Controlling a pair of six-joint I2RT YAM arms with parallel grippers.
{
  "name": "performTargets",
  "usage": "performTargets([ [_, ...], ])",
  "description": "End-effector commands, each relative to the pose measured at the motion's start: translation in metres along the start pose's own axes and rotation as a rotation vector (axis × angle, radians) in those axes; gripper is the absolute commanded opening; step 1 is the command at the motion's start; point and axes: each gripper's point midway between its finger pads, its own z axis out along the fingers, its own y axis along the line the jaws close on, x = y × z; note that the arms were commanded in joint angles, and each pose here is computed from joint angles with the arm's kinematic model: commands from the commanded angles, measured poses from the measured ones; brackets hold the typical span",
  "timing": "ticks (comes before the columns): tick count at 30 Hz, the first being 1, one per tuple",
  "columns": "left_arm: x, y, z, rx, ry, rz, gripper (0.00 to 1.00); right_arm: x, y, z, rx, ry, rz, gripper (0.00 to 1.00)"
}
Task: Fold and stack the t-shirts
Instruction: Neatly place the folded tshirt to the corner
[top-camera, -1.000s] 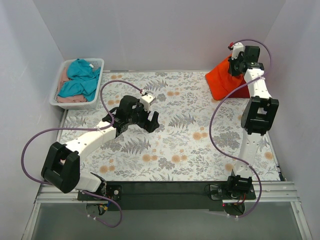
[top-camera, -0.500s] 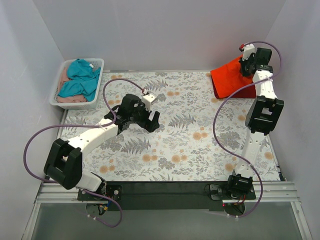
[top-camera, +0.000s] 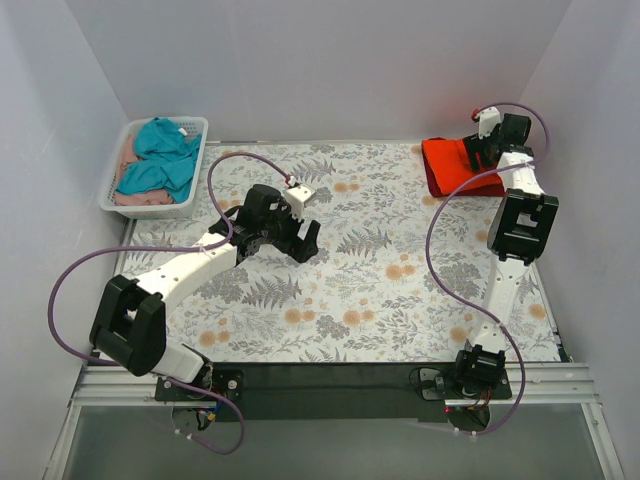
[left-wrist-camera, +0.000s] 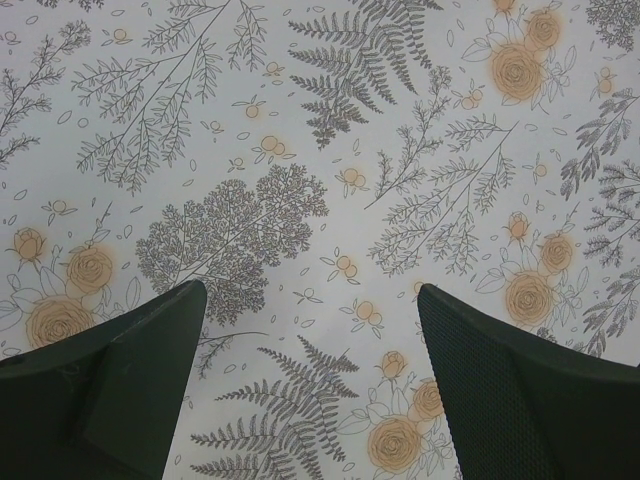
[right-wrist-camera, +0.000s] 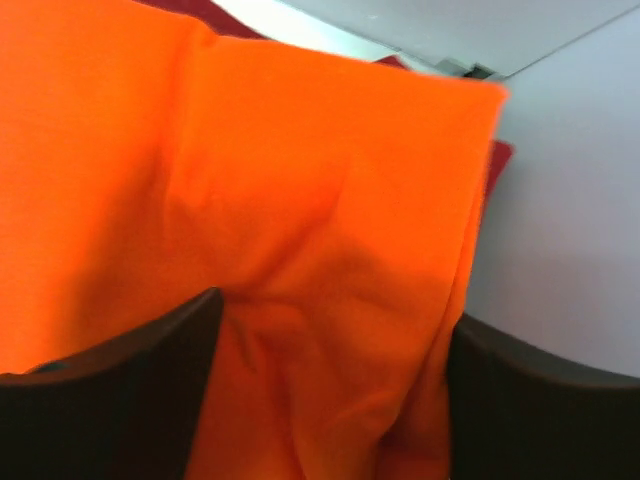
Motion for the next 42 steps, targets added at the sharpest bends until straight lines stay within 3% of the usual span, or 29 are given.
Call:
performTargets([
  [1,-0.016,0.001,-0.007,-0.015,-0.028,0.002,0.87,-0.037,-0.037,-0.022,0.124,-0.080,-0.046,0.86],
  [3,-0.014,0.001,-0.009,-0.021,-0.028,-0.001,0.87,-0.042,-0.043,-0.030,0.145,-0.088,-0.044,0.98],
  [11,-0.013,-0.003,-0.024,-0.019,-0.053,-0.055,0.89,-0.084,-0.041,-0.082,0.133,-0.181,0.051,0.98],
  [16,-0.010,-0.009,-0.032,0.004,-0.064,-0.086,0.89,-0.115,-0.032,-0.108,0.061,-0.279,0.190,0.98],
  [22,-0.015,-0.013,-0.036,0.022,-0.074,-0.090,0.88,-0.121,-0.010,-0.083,-0.123,-0.351,0.421,0.93],
  [23,-0.015,-0.013,-0.036,0.025,-0.066,-0.087,0.88,-0.123,-0.009,-0.078,-0.143,-0.366,0.470,0.92],
  [27,-0.014,-0.010,-0.034,0.024,-0.037,-0.078,0.89,-0.109,-0.005,-0.039,-0.200,-0.410,0.548,0.69],
  [32,-0.014,0.000,-0.028,0.005,0.002,-0.098,0.89,-0.091,-0.032,-0.007,-0.068,-0.471,0.564,0.49],
  [39,-0.011,0.016,-0.022,-0.022,0.034,-0.107,0.89,-0.023,-0.050,0.037,0.057,-0.383,0.659,0.41],
  [42,-0.012,0.019,-0.021,-0.023,0.042,-0.113,0.89,-0.018,-0.058,0.037,0.082,-0.386,0.672,0.49],
])
